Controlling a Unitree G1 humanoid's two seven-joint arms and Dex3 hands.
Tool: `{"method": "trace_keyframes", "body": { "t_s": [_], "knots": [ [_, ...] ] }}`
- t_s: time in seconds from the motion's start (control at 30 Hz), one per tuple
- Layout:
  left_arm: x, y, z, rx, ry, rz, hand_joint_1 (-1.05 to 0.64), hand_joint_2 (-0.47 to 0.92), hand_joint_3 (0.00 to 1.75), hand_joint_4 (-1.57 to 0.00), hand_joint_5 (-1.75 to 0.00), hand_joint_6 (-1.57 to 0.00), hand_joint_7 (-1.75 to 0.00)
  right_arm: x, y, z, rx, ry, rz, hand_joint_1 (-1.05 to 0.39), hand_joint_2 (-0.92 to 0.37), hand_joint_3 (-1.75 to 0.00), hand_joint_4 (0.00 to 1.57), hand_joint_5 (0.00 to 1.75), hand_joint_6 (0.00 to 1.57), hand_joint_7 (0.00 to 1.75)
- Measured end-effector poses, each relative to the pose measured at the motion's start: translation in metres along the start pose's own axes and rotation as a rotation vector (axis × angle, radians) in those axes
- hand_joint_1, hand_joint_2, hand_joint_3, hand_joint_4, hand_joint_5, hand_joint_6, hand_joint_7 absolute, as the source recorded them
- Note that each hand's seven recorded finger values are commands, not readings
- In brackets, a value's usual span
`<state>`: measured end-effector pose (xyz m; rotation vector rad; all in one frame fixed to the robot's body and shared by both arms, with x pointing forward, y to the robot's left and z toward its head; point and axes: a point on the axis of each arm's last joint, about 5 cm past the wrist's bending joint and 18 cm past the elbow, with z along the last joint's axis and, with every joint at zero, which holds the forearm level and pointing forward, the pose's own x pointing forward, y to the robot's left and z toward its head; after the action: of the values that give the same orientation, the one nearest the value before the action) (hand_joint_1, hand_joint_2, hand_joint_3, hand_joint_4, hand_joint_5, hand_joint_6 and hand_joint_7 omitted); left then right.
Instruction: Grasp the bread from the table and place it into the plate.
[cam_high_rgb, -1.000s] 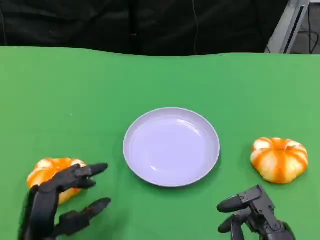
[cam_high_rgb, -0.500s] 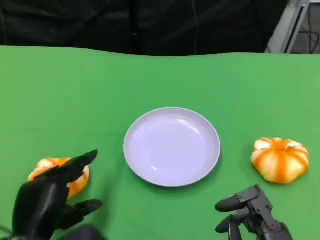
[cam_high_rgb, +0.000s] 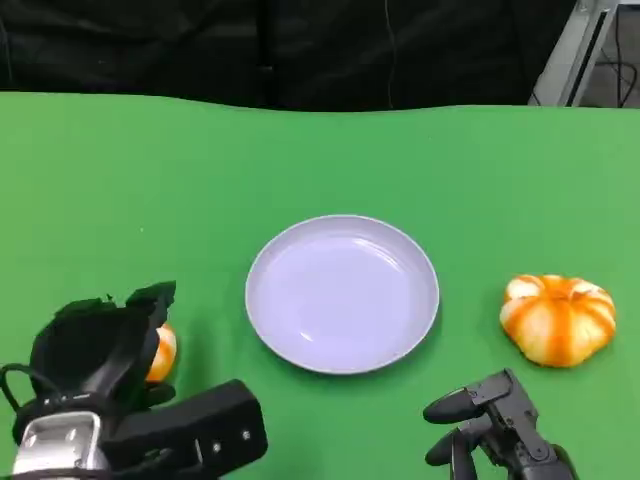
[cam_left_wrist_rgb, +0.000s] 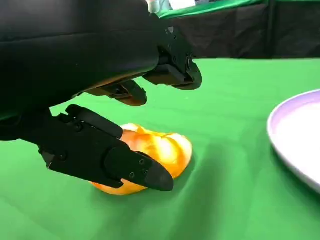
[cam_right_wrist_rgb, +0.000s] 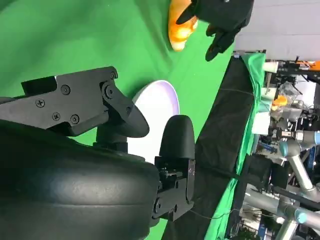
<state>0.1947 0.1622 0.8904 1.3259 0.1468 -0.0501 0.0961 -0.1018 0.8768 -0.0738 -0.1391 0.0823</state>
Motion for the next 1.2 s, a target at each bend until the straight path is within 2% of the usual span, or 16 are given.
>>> {"method": "trace_keyframes", "body": {
  "t_s": [0.33, 0.43, 0.47, 0.5, 0.57, 0.6, 0.63, 0.67, 0.7, 0.83, 0.87, 0.9, 0.97, 1.1, 1.13, 1.2],
  "knots": [
    [0.022, -0.018, 0.002, 0.116, 0.109, -0.149, -0.46, 0.89, 0.0, -0.37, -0.26, -0.38, -0.01, -0.001, 0.0013, 0.001, 0.01, 0.0, 0.005, -0.07, -0.92, -1.0, 0.15, 1.75, 0.0, 1.75],
    [0.032, -0.021, 0.002, 0.148, 0.129, -0.169, -0.46, 0.91, 0.01, -0.45, -0.31, -0.41, -0.02, 0.0, 0.0018, 0.001, 0.015, 0.006, 0.011, -0.08, -0.92, -1.01, 0.15, 1.75, 0.0, 1.75],
    [0.035, -0.022, 0.002, 0.158, 0.131, -0.177, -0.45, 0.91, 0.01, -0.47, -0.6, -0.47, -0.03, 0.0, 0.0019, 0.001, 0.015, 0.008, 0.012, -0.08, -0.92, -1.01, 0.15, 1.75, 0.0, 1.75],
    [0.037, -0.023, 0.003, 0.164, 0.129, -0.185, -0.44, 0.92, 0.04, -0.52, -1.12, -0.61, -0.09, 0.0, 0.002, 0.001, 0.015, 0.009, 0.012, -0.08, -0.92, -1.01, 0.15, 1.75, 0.0, 1.75],
    [0.041, -0.024, 0.002, 0.163, 0.112, -0.186, -0.46, 0.92, 0.08, -0.63, -1.53, -0.82, -0.19, 0.0, 0.0021, 0.001, 0.016, 0.01, 0.012, -0.08, -0.92, -1.01, 0.15, 1.75, 0.0, 1.75],
    [0.042, -0.024, 0.0, 0.159, 0.097, -0.183, -0.45, 0.92, 0.09, -0.71, -1.66, -0.93, -0.33, 0.0, 0.0021, 0.001, 0.016, 0.008, 0.012, -0.08, -0.92, -1.0, 0.14, 1.75, 0.0, 1.75],
    [0.042, -0.025, -0.003, 0.156, 0.083, -0.174, -0.43, 0.92, 0.1, -0.76, -1.7, -0.86, -0.67, 0.0, 0.0021, 0.001, 0.016, 0.007, 0.012, -0.07, -0.92, -1.0, 0.14, 1.75, 0.0, 1.75],
    [0.041, -0.025, -0.005, 0.147, 0.064, -0.154, -0.41, 0.92, 0.1, -0.79, -1.72, -0.78, -0.93, 0.0, 0.0021, 0.001, 0.016, 0.007, 0.012, -0.08, -0.92, -1.0, 0.14, 1.75, 0.0, 1.75],
    [0.04, -0.026, -0.008, 0.135, 0.043, -0.13, -0.41, 0.92, 0.1, -0.81, -1.74, -0.73, -1.09, -0.001, 0.002, 0.002, 0.016, 0.008, 0.011, -0.08, -0.92, -1.0, 0.14, 1.75, 0.0, 1.75],
    [0.035, -0.031, -0.015, 0.107, -0.002, -0.073, -0.4, 0.92, 0.11, -0.82, -1.75, -0.69, -1.21, -0.001, 0.0018, 0.002, 0.023, 0.01, 0.008, -0.08, -0.92, -1.0, 0.14, 1.75, 0.0, 1.75],
    [0.035, -0.031, -0.015, 0.105, -0.004, -0.067, -0.35, 0.92, 0.17, -0.8, -1.75, -0.61, -1.53, -0.001, 0.0018, 0.002, 0.026, 0.009, 0.007, -0.07, -0.92, -1.01, 0.13, 1.75, 0.0, 1.75],
    [0.035, -0.031, -0.016, 0.087, -0.015, -0.05, -0.33, 0.92, 0.19, -0.79, -1.75, -0.58, -1.63, -0.001, 0.0019, 0.002, 0.028, 0.008, 0.008, -0.07, -0.92, -1.02, 0.13, 1.75, 0.0, 1.75],
    [0.031, -0.032, -0.02, 0.047, -0.044, -0.004, -0.31, 0.92, 0.21, -0.79, -1.75, -0.54, -1.72, -0.001, 0.0017, 0.002, 0.03, 0.007, 0.007, -0.07, -0.92, -1.02, 0.13, 1.75, 0.0, 1.75],
    [0.023, -0.033, -0.022, -0.005, -0.098, 0.06, -0.29, 0.92, 0.25, -0.78, -1.75, -0.53, -1.75, 0.0, 0.002, 0.003, 0.03, 0.009, 0.009, -0.08, -0.92, -1.02, 0.13, 1.75, 0.0, 1.75],
    [0.023, -0.034, -0.022, -0.01, -0.102, 0.063, -0.28, 0.91, 0.31, -0.79, -1.75, -0.55, -1.75, 0.0, 0.0021, 0.003, 0.031, 0.008, 0.01, -0.08, -0.92, -1.01, 0.13, 1.75, 0.0, 1.75],
    [0.022, -0.032, -0.02, -0.031, -0.132, 0.088, -0.27, 0.76, 0.63, -0.79, -1.75, -0.57, -1.75, 0.0, 0.002, 0.003, 0.03, 0.007, 0.009, -0.08, -0.92, -1.01, 0.13, 1.75, 0.0, 1.75]
  ]
}}
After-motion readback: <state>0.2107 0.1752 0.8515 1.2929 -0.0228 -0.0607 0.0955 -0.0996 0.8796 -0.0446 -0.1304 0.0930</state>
